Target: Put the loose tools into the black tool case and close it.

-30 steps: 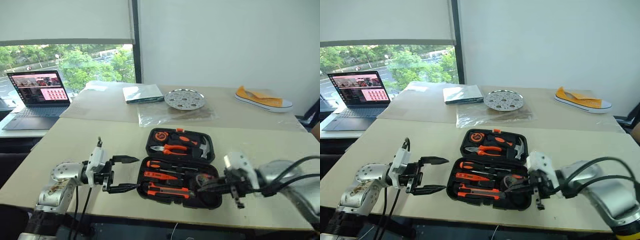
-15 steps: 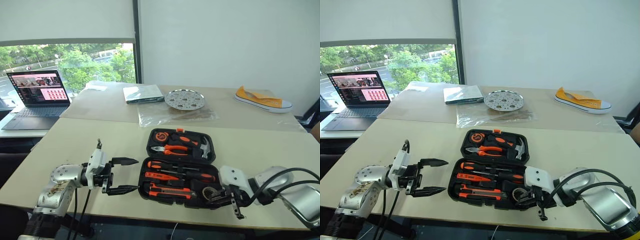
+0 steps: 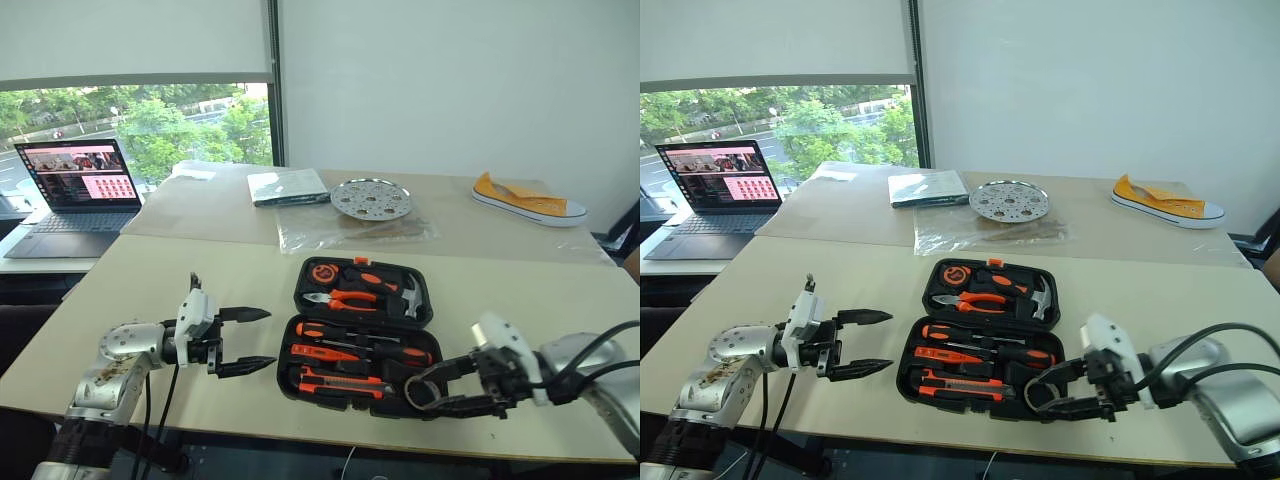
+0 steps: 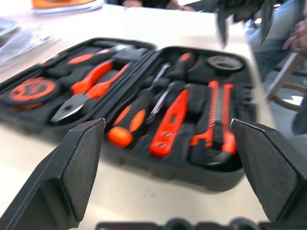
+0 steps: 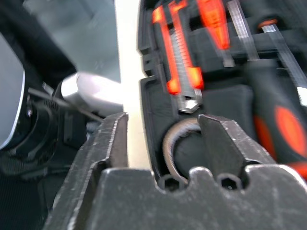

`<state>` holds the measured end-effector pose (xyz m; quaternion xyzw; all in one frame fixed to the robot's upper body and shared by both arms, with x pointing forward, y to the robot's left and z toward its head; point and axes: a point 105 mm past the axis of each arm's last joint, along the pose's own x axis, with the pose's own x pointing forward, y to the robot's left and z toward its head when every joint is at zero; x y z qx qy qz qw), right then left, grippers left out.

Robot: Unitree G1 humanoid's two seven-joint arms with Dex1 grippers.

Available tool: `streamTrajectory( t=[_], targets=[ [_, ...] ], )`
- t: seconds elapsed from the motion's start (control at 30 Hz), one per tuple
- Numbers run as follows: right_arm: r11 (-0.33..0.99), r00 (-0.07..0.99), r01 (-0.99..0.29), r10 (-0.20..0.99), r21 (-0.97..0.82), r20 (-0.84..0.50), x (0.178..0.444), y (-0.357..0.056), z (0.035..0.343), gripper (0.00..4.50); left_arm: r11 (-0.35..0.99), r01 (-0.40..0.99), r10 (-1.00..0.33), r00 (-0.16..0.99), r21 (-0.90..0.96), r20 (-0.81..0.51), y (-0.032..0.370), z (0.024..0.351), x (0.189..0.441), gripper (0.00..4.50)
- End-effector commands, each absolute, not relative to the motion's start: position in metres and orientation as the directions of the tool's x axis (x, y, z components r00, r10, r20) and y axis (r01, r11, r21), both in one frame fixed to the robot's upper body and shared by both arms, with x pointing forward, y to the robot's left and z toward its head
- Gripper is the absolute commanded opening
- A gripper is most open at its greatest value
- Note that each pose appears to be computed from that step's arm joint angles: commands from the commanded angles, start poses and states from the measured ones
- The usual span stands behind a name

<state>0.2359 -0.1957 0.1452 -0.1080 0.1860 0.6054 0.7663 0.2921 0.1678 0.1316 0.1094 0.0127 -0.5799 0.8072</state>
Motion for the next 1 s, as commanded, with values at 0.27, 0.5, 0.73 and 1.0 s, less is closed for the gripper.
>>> streamTrajectory(
  t=[0.27,0.5,0.73,1.0],
  targets=[
    [0.548,0.652,-0.757,0.675,-0.357,-0.346,0.320,-0.233,0.128,0.69,0.517,0.840,-0.805,0.543,0.166,-0.240,0.164,0.114,0.342,1.91],
    [0.507,0.627,-0.776,0.689,-0.375,-0.364,0.336,-0.214,0.108,0.00,0.501,0.855,-0.817,0.519,0.137,-0.250,0.134,0.098,0.354,0.39],
    [0.456,0.548,-0.836,0.734,-0.307,-0.402,0.318,-0.198,0.102,0.00,0.438,0.891,-0.849,0.454,0.120,-0.271,0.125,0.089,0.340,0.39],
    [0.540,0.658,-0.751,0.654,-0.379,-0.373,0.316,-0.219,0.113,0.00,0.570,0.810,-0.772,0.585,0.135,-0.247,0.156,0.103,0.347,0.39]
  ],
)
